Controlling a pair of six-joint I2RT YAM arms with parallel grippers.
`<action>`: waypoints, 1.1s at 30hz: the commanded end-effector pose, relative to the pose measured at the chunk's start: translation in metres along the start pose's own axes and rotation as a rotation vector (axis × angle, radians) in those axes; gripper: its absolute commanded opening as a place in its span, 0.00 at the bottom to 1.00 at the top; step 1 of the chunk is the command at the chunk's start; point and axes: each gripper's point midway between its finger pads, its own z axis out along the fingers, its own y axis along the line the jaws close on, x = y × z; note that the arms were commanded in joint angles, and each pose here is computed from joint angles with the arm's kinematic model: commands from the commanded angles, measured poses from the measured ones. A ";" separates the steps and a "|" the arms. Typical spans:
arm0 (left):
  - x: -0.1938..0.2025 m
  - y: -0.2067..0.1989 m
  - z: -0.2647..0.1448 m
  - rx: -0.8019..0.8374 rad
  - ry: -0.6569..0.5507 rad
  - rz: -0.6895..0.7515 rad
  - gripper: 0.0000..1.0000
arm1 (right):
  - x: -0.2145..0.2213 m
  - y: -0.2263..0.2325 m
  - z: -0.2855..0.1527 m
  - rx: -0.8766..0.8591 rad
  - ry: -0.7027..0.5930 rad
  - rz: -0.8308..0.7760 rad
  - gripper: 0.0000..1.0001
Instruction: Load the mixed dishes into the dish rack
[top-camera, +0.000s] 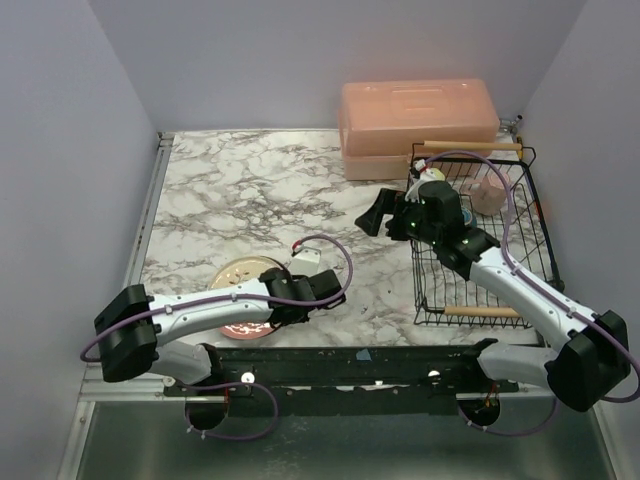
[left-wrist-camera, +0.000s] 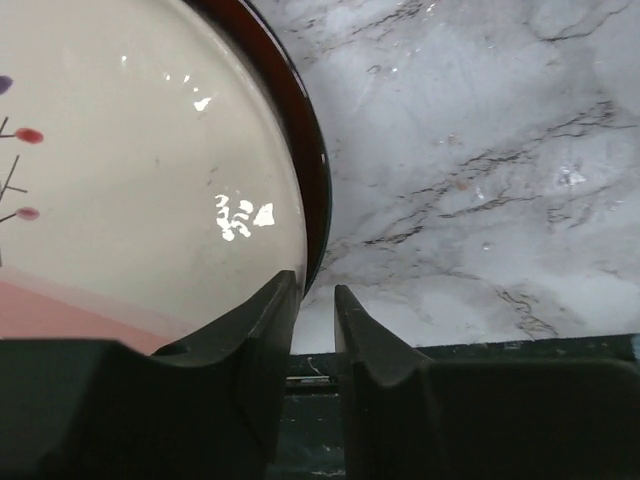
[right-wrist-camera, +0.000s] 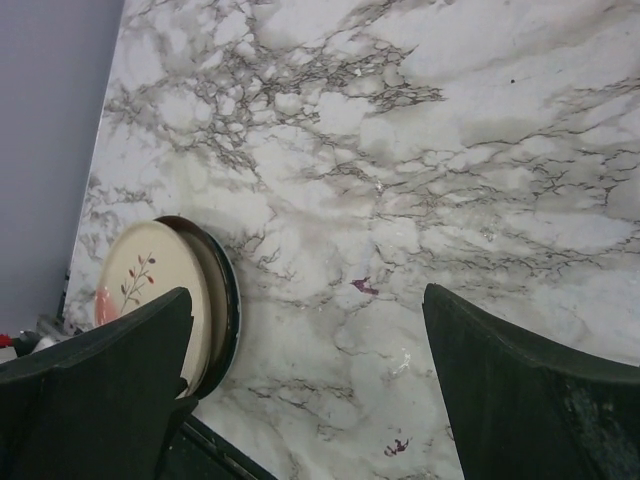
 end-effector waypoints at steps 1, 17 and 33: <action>-0.002 0.015 -0.002 -0.171 -0.076 0.020 0.26 | -0.008 0.022 0.000 -0.074 -0.001 0.037 1.00; 0.015 0.009 0.010 -0.171 -0.077 0.073 0.12 | 0.027 0.034 0.028 -0.119 0.144 0.098 1.00; -0.008 -0.009 -0.033 0.158 -0.187 0.016 0.00 | 0.067 0.089 0.055 -0.338 0.330 0.239 1.00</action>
